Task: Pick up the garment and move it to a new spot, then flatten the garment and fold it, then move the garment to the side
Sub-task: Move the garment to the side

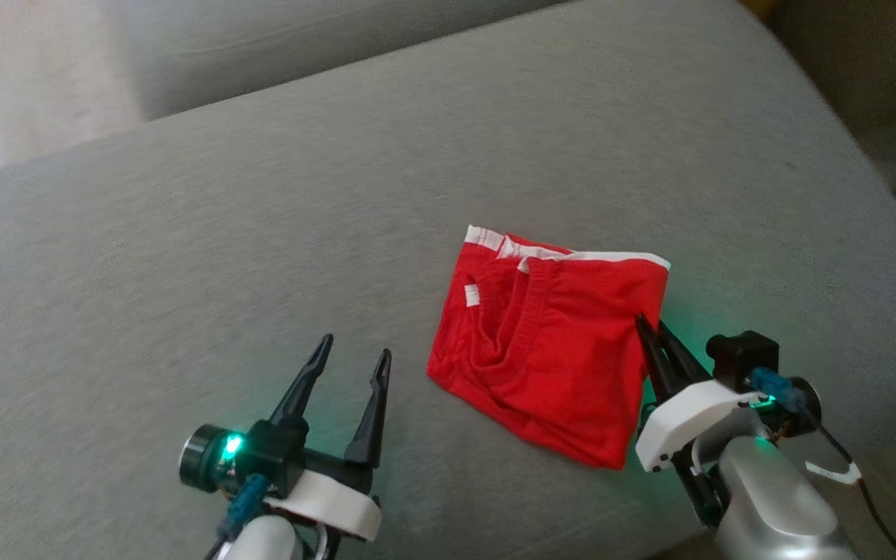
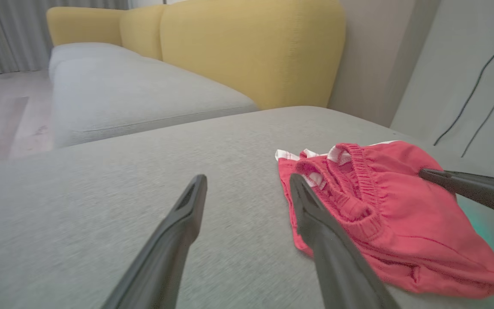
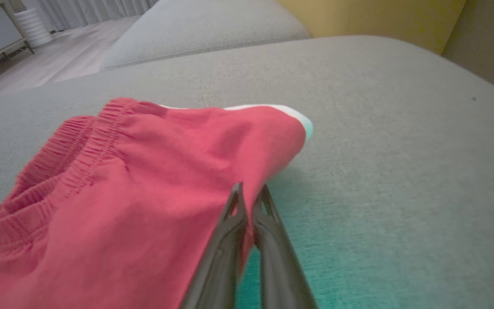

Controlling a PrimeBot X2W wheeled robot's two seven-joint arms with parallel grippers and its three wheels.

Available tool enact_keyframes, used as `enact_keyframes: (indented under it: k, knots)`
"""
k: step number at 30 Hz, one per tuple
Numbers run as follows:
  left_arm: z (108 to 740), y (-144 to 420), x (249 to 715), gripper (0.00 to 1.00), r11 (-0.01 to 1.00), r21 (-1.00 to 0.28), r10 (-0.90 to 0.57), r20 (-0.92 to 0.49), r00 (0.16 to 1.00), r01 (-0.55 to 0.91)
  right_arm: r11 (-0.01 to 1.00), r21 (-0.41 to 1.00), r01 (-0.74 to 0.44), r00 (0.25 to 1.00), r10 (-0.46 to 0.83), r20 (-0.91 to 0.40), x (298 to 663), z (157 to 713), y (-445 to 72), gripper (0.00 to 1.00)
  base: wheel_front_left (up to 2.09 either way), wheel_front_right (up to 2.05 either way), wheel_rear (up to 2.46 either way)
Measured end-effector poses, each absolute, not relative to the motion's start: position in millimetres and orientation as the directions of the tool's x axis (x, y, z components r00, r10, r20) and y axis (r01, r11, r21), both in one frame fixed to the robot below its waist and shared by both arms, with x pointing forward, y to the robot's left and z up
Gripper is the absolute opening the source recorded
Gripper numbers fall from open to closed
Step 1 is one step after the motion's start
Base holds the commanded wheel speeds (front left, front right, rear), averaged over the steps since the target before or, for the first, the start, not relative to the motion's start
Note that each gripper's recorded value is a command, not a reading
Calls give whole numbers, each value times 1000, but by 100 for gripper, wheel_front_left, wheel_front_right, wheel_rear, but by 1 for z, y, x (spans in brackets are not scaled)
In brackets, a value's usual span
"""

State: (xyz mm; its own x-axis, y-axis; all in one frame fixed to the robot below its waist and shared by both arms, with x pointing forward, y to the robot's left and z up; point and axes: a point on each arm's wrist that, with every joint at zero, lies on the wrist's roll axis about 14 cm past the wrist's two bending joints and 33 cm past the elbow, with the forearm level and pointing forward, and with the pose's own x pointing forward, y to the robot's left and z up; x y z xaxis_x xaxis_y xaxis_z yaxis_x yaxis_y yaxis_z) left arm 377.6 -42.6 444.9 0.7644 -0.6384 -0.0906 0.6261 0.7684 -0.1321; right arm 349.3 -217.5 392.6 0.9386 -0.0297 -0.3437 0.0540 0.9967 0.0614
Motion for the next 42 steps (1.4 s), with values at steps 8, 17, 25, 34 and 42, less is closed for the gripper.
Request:
enact_keyframes:
  k: [8, 17, 25, 34, 42]
  knots:
    - [433, -90, 367, 100, 660, -175, -751, -103, 653, 731, 986, 50, 160, 920, -131, -368, 327, 387, -249, 0, 0, 0, 0]
    - [403, -74, 383, 100, 695, -175, -719, -169, 674, 697, 990, -122, 68, 932, -107, -346, 385, 404, -272, 0, 0, 0, 0]
    - [382, -35, 402, 100, 773, -160, -635, -216, 742, 614, 933, -355, 50, 918, -183, -351, 451, 432, -346, 0, 0, 0, 0]
    - [380, -4, 422, 100, 835, -151, -550, -208, 809, 529, 871, -473, 130, 873, -327, -363, 479, 440, -412, 0, 0, 0, 0]
    - [383, 1, 426, 100, 846, -142, -534, -204, 821, 514, 857, -462, 230, 872, -392, -293, 481, 462, -430, 100, 0, 0, 0]
